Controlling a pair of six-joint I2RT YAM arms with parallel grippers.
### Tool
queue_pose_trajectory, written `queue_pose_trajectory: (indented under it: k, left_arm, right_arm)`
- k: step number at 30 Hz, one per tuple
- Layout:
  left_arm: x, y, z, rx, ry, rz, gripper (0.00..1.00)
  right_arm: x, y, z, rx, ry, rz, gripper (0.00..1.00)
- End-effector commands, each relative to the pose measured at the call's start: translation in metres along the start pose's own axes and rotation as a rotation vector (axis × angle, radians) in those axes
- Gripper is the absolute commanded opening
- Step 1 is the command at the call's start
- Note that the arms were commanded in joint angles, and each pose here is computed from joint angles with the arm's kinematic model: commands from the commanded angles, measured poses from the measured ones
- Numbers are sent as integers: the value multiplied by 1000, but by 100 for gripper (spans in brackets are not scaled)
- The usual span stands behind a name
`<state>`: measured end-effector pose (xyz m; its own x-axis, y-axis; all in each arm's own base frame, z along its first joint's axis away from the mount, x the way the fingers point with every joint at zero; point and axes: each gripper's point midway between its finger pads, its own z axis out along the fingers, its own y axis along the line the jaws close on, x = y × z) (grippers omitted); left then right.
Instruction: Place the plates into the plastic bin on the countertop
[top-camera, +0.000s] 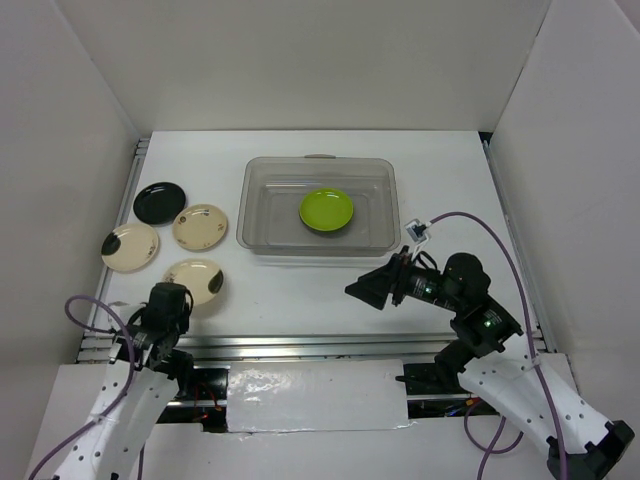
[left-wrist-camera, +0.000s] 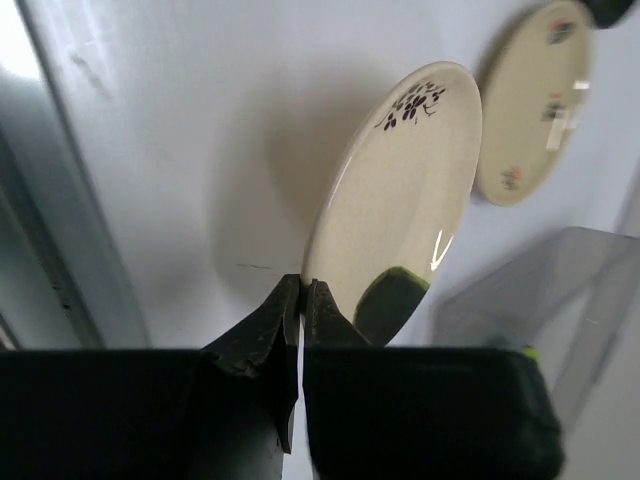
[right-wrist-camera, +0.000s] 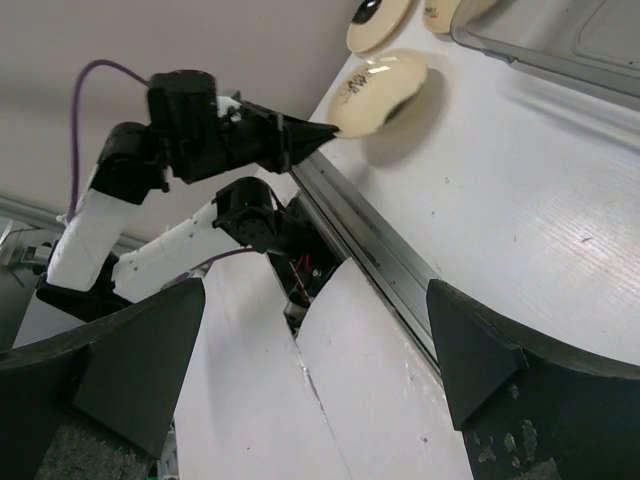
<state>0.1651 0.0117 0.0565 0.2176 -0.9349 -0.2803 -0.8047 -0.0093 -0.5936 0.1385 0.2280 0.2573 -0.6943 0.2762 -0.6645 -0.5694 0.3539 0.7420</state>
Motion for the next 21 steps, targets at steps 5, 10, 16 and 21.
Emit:
queue_pose_trajectory:
  k: [5, 10, 16, 21]
  left_arm:
    - [-44, -113, -87, 328, -100, 191, 0]
    - [-11, -201, -123, 604, -12, 498, 0]
    - [120, -287, -124, 765, 369, 903, 0]
    - [202, -309, -95, 783, 598, 1030, 0]
  right_arm:
    - [-26, 12, -14, 44, -90, -62, 100]
    - [-36, -15, -14, 200, -111, -21, 100]
    - [-55, -36, -19, 308, -164, 9, 100]
    - [-60, -48, -24, 345, -174, 36, 100]
